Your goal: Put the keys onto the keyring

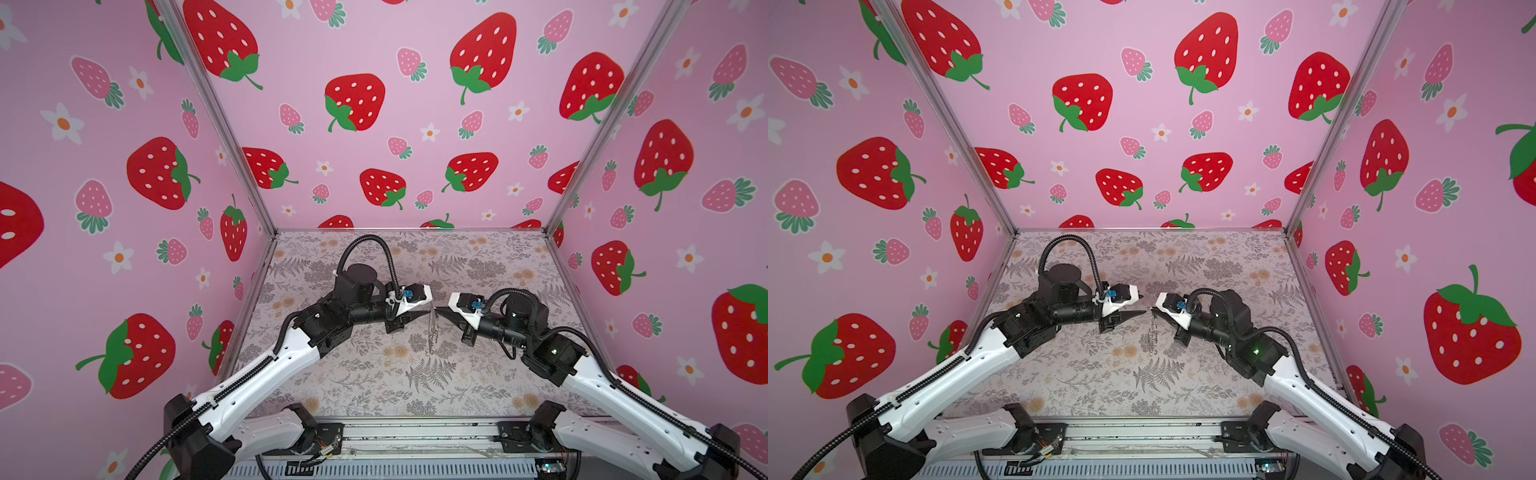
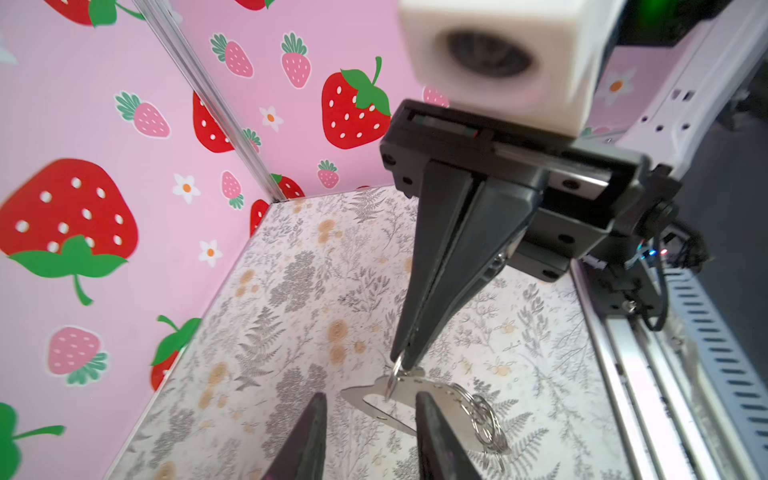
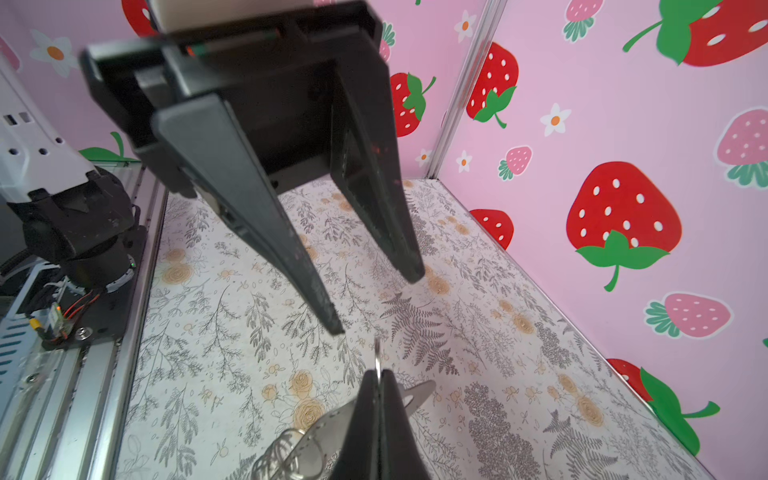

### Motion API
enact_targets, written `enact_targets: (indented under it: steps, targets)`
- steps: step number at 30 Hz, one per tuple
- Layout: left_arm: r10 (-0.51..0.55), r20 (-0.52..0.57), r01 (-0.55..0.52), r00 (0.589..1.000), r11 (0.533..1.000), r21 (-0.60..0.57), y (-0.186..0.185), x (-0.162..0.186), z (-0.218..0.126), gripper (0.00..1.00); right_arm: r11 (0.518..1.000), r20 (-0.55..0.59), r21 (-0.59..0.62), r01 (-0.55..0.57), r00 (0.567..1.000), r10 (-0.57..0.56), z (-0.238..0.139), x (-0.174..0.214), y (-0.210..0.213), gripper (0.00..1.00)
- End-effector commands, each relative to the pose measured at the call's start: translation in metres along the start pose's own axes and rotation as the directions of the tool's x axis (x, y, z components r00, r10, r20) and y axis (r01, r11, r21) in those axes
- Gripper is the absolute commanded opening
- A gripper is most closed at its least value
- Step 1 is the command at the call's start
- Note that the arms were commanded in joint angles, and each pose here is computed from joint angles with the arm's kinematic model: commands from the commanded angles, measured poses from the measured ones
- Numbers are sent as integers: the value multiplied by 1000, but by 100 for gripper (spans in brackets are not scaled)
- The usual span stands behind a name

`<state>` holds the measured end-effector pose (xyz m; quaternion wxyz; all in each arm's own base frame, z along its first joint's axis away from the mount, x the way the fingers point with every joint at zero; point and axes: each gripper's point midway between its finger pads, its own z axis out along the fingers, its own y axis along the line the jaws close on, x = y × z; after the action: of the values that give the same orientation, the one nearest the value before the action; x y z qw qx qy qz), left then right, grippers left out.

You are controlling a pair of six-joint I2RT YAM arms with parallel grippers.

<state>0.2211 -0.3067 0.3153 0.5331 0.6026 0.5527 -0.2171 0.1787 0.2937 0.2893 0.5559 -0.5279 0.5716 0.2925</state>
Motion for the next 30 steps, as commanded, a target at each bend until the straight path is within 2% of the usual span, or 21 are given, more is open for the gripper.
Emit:
enact_targets:
  steps: [1, 4, 10, 23, 30]
  targets:
    - [194, -122, -205, 973, 976, -77, 9, -1, -7, 38, 998, -23, -50, -27, 999, 26, 3, -5, 4, 0]
    - [275, -167, -290, 947, 954, -75, 5, -2, -3, 38, 997, -43, -73, -37, 999, 34, 4, -4, 6, 0]
    - [332, -208, -349, 920, 936, -50, 2, 0, 2, 35, 995, -50, -92, -34, 998, 30, 4, -6, 8, 0]
    - [348, -227, -351, 909, 936, 30, -8, 8, 7, 28, 994, -40, -110, -22, 999, 18, 2, -10, 11, 0]
    - [332, -185, -323, 925, 943, 76, -18, 5, 11, 27, 995, -35, -100, -15, 999, 11, 1, -12, 9, 0]
